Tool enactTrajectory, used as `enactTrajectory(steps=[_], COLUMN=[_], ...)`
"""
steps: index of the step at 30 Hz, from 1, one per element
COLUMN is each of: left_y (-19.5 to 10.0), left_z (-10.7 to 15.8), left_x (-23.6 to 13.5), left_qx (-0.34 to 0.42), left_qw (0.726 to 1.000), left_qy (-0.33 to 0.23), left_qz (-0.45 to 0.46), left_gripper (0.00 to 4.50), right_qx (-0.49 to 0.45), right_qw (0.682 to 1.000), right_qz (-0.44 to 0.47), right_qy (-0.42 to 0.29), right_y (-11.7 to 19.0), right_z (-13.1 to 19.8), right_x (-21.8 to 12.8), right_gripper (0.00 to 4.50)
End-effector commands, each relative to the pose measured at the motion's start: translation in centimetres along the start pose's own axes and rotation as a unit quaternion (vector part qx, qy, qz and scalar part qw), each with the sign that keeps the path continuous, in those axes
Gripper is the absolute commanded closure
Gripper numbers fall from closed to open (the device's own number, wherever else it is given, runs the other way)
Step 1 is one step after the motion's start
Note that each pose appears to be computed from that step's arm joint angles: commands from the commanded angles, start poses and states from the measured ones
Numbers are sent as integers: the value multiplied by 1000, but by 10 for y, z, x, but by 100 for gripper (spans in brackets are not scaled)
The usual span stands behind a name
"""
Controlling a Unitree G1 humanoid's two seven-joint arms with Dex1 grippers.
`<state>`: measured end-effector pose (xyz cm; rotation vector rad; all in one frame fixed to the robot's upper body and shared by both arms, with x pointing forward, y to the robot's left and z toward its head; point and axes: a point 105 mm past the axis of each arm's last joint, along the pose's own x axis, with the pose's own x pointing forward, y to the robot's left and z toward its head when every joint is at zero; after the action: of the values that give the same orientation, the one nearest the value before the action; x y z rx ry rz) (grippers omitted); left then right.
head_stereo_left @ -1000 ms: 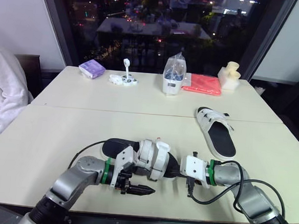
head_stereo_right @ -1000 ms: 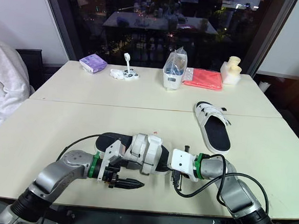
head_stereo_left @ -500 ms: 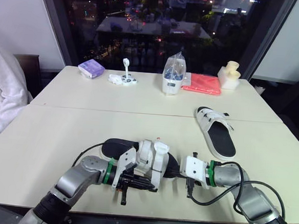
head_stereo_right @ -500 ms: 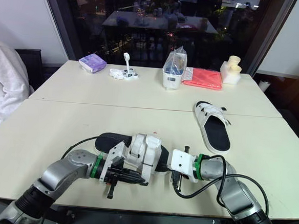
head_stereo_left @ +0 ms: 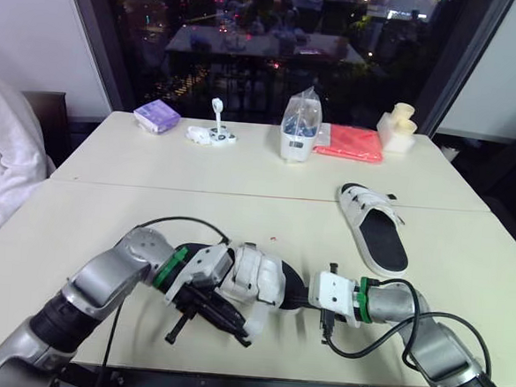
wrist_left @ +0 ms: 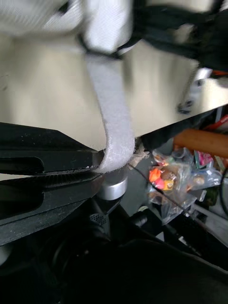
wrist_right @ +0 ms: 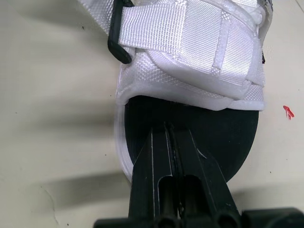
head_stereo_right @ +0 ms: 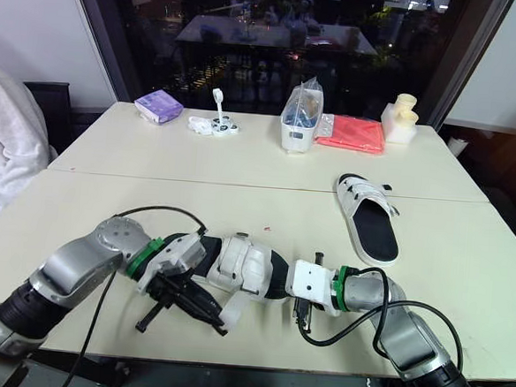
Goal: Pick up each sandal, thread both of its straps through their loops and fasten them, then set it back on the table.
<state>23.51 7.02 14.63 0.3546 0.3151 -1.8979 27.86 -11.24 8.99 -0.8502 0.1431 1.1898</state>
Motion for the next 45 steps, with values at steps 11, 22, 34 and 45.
enactTrajectory(steps=[11, 22, 34, 45], left_y=[48, 103, 111, 132], left_z=[37, 16, -23, -13], left_x=[-3, -14, -3, 5], left_qx=[84, 45, -64, -134], left_qw=[996, 990, 979, 944], left_qy=[-32, -31, 11, -42], left_qz=[11, 130, 195, 299], left_gripper=[445, 445, 210, 5], right_qx=[23, 25, 25, 24], right_qw=[999, 999, 999, 999], right_qz=[4, 3, 5, 6], right_qy=[35, 36, 38, 39], right_y=[0, 4, 5, 6], right_z=[-20, -20, -21, -21], right_x=[0, 1, 2, 1], right_gripper=[450, 450, 450, 450])
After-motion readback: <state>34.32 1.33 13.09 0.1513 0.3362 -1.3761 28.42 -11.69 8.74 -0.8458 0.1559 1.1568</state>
